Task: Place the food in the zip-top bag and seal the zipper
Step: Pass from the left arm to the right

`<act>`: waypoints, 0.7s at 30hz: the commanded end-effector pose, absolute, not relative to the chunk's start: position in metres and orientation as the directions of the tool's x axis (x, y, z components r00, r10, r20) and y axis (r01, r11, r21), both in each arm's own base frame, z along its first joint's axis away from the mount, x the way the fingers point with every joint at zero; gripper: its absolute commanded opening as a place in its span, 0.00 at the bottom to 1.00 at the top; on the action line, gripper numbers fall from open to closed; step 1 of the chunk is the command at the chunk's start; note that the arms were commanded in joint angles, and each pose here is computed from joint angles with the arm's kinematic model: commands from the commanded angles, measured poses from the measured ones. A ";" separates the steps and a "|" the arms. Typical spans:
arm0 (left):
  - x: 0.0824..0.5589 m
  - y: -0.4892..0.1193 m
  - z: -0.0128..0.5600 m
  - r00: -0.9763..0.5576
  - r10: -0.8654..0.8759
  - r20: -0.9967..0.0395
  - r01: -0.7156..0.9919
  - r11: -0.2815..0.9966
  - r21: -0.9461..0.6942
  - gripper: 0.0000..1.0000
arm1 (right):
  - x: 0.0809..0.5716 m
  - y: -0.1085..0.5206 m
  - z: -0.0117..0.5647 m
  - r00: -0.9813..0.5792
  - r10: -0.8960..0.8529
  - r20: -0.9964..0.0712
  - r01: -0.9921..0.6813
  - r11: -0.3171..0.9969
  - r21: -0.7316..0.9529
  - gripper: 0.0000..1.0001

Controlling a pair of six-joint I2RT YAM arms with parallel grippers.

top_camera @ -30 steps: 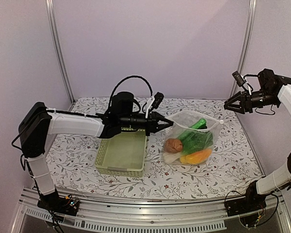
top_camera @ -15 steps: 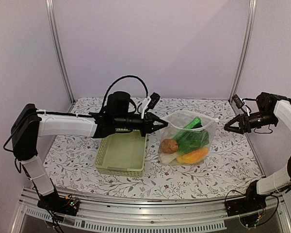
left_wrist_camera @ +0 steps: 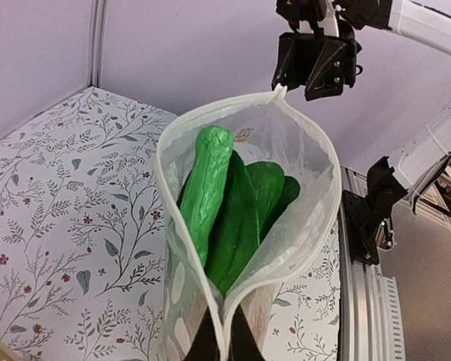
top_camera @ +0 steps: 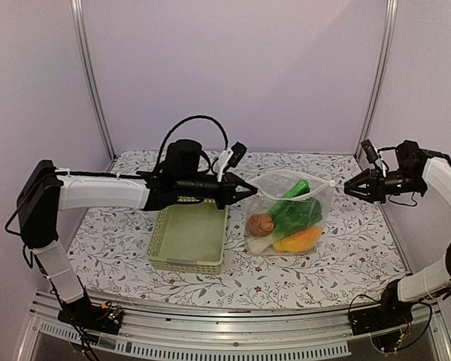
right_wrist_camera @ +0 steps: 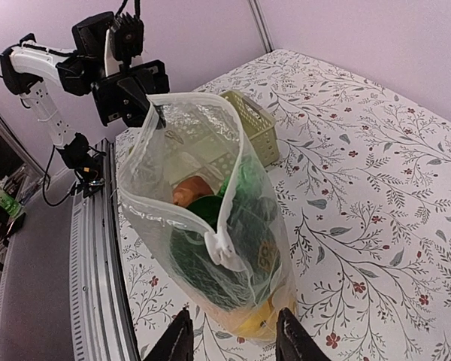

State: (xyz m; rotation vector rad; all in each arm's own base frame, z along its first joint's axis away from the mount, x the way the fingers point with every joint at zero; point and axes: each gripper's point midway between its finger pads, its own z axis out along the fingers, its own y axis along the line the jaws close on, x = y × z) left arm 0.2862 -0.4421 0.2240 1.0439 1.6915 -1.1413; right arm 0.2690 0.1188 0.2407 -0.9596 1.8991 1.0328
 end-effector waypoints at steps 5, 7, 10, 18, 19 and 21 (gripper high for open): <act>0.299 -0.442 0.243 -0.301 0.162 -0.940 0.933 0.256 -0.254 0.00 | 0.266 0.147 0.250 -0.012 -0.265 -0.964 -0.989 0.146 -0.028 0.37; 0.299 -0.443 0.244 -0.297 0.164 -0.941 0.934 0.256 -0.251 0.00 | 0.267 0.154 0.248 -0.007 -0.262 -0.965 -0.991 0.131 -0.029 0.36; 0.302 -0.443 0.243 -0.298 0.168 -0.940 0.932 0.265 -0.248 0.00 | 0.269 0.162 0.246 -0.001 -0.265 -0.964 -0.993 0.118 -0.031 0.35; 0.306 -0.442 0.235 -0.315 0.183 -0.931 0.923 0.286 -0.256 0.00 | 0.261 0.185 0.229 -0.013 -0.292 -0.956 -0.999 0.053 -0.003 0.34; 0.306 -0.441 0.234 -0.317 0.184 -0.930 0.922 0.288 -0.257 0.00 | 0.260 0.186 0.227 -0.016 -0.294 -0.956 -0.999 0.053 0.001 0.34; 0.306 -0.441 0.234 -0.317 0.185 -0.930 0.922 0.289 -0.257 0.00 | 0.260 0.186 0.225 -0.022 -0.296 -0.955 -0.999 0.053 0.007 0.34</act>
